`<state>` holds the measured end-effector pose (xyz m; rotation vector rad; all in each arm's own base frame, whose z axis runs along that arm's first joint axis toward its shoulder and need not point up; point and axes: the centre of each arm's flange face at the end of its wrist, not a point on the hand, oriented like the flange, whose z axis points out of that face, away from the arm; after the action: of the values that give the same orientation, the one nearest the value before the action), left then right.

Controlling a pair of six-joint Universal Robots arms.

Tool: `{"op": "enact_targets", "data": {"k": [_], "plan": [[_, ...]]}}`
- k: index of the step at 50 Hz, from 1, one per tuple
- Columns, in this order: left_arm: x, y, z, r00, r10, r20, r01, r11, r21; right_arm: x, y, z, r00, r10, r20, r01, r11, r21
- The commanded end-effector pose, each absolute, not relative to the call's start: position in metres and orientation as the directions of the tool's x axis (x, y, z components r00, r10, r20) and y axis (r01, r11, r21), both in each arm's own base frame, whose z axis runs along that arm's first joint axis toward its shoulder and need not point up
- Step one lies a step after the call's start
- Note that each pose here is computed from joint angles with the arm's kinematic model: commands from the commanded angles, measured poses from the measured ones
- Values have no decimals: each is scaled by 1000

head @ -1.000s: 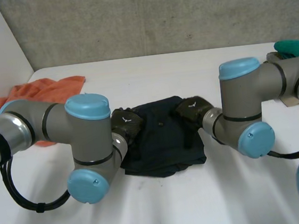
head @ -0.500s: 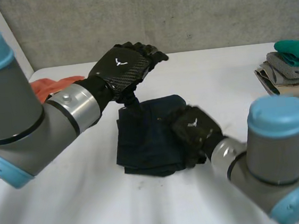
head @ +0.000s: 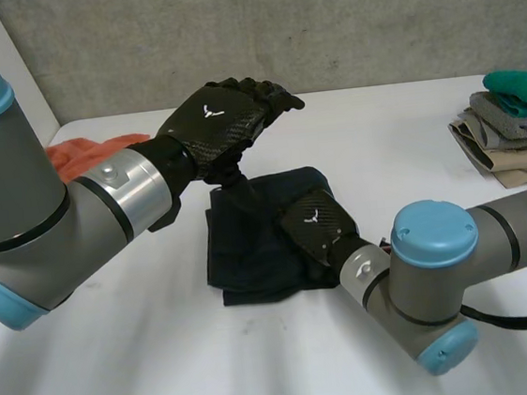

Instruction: Fold the laundry.

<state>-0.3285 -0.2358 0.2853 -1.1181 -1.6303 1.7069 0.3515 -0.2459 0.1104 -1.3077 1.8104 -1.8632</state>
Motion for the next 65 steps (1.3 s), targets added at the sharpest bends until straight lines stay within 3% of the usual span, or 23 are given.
{"op": "enact_targets", "data": {"k": [1,10,21,29,33,39,47,49,53,59,65], "plan": [[-328,-237,284,-525,827,-203,169,-132,-977,360,-258,112,-581,-699,417,-385,-215,-898],[-326,-238,280,-530,824,-200,176,-123,-977,357,-253,107,-559,-736,381,-432,-134,-892],[-324,-241,281,-538,819,-199,175,-123,-977,366,-271,111,-581,-712,394,-412,-160,-897],[-318,-249,284,-563,801,-203,173,-126,-977,383,-311,165,-638,-634,438,-320,-299,-899],[-311,-251,294,-588,782,-208,162,-139,-977,363,-355,193,-702,-545,457,-300,-356,-885],[-304,-254,301,-610,765,-205,151,-142,-978,346,-395,244,-754,-453,476,-231,-495,-837],[-300,-257,308,-629,759,-166,114,-122,-986,276,-465,319,-854,-280,438,-166,-652,-740],[-300,-256,308,-628,761,-162,110,-120,-987,263,-475,327,-863,-251,439,-173,-670,-722],[-302,-253,310,-624,764,-164,107,-125,-986,198,-508,343,-881,-145,451,-234,-695,-680],[-303,-252,310,-622,766,-161,105,-123,-987,126,-541,312,-892,-153,425,-238,-641,-729],[-308,-246,303,-616,773,-154,114,-107,-988,54,-553,241,-896,-197,397,-259,-493,-830]]}}
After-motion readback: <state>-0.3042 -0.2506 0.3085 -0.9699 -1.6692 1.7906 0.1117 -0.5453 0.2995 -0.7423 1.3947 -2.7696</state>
